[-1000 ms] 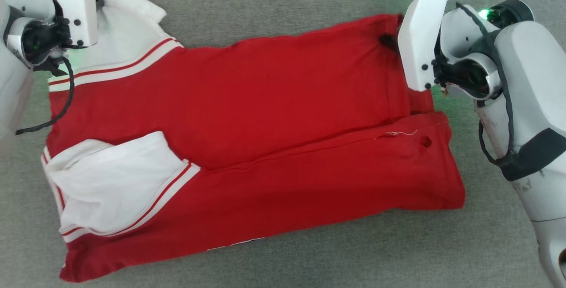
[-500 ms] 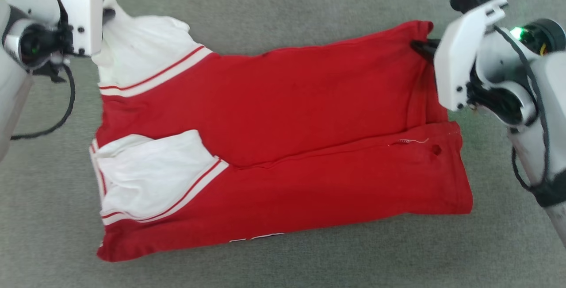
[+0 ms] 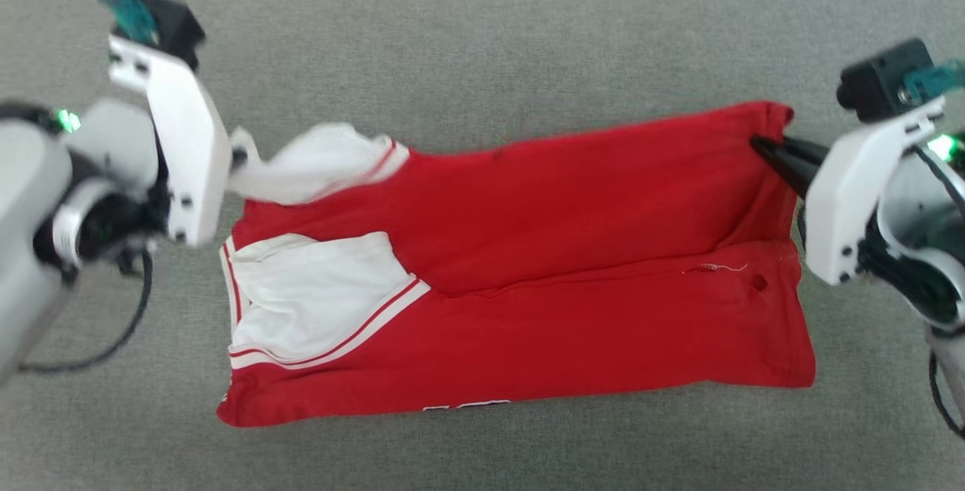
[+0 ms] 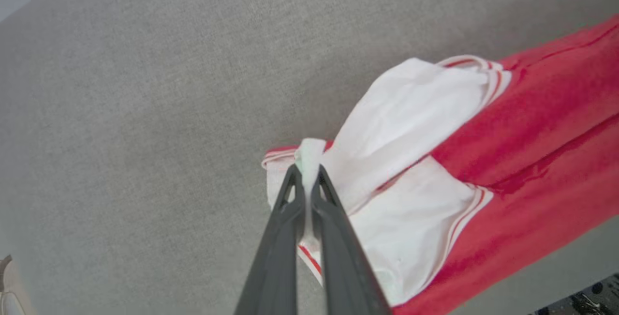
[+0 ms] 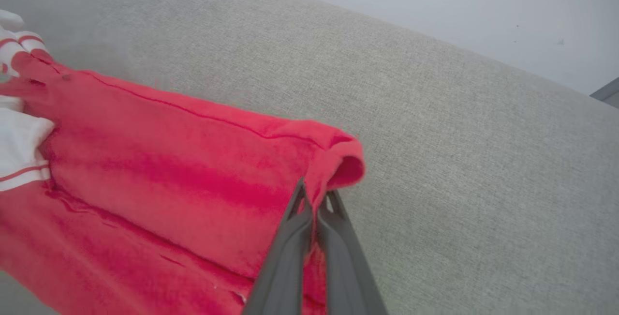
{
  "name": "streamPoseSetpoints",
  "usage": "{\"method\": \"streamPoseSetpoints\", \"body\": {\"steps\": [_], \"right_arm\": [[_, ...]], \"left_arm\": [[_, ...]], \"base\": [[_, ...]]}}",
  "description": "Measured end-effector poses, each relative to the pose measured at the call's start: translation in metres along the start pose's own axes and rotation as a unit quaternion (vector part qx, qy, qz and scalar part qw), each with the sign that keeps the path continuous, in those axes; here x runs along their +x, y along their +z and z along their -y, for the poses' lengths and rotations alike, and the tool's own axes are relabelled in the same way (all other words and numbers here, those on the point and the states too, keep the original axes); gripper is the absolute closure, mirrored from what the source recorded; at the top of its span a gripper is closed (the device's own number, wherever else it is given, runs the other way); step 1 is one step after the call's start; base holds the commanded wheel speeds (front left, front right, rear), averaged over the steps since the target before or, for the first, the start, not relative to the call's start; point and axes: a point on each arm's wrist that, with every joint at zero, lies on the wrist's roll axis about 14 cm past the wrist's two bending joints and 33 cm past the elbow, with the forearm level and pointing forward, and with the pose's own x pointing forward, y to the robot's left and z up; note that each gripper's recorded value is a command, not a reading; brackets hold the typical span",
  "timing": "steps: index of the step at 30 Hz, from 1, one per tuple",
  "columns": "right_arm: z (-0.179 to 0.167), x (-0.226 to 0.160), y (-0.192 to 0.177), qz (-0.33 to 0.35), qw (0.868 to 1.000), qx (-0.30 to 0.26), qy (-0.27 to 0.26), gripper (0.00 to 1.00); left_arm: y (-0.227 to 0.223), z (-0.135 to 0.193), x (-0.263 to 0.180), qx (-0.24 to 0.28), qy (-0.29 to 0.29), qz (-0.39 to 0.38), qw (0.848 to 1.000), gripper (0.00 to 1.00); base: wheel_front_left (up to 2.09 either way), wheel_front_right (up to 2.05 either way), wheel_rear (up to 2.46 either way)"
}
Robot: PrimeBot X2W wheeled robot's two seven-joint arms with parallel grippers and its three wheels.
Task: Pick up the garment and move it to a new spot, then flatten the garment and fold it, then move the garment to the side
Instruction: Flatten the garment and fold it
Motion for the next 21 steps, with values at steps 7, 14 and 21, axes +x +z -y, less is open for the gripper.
{"method": "streamPoseSetpoints", "body": {"steps": [7, 14, 21], "right_arm": [[-0.01, -0.018, -0.028, -0.026, 1.0, 0.003, 0.008, 1.0], [-0.016, -0.024, -0.081, -0.096, 0.995, 0.038, 0.009, 1.0], [-0.022, -0.021, -0.109, -0.129, 0.99, 0.055, 0.009, 0.0]], "left_arm": [[-0.051, 0.027, -0.021, -0.006, -0.012, -0.033, 0.999, 1.0], [-0.104, 0.046, -0.016, -0.038, -0.035, -0.087, 0.995, 1.0], [-0.135, 0.049, 0.005, -0.082, -0.04, -0.121, 0.988, 1.0]], "base": [[0.0, 0.0, 0.0], [0.0, 0.0, 0.0], [0.0, 0.0, 0.0]]}}
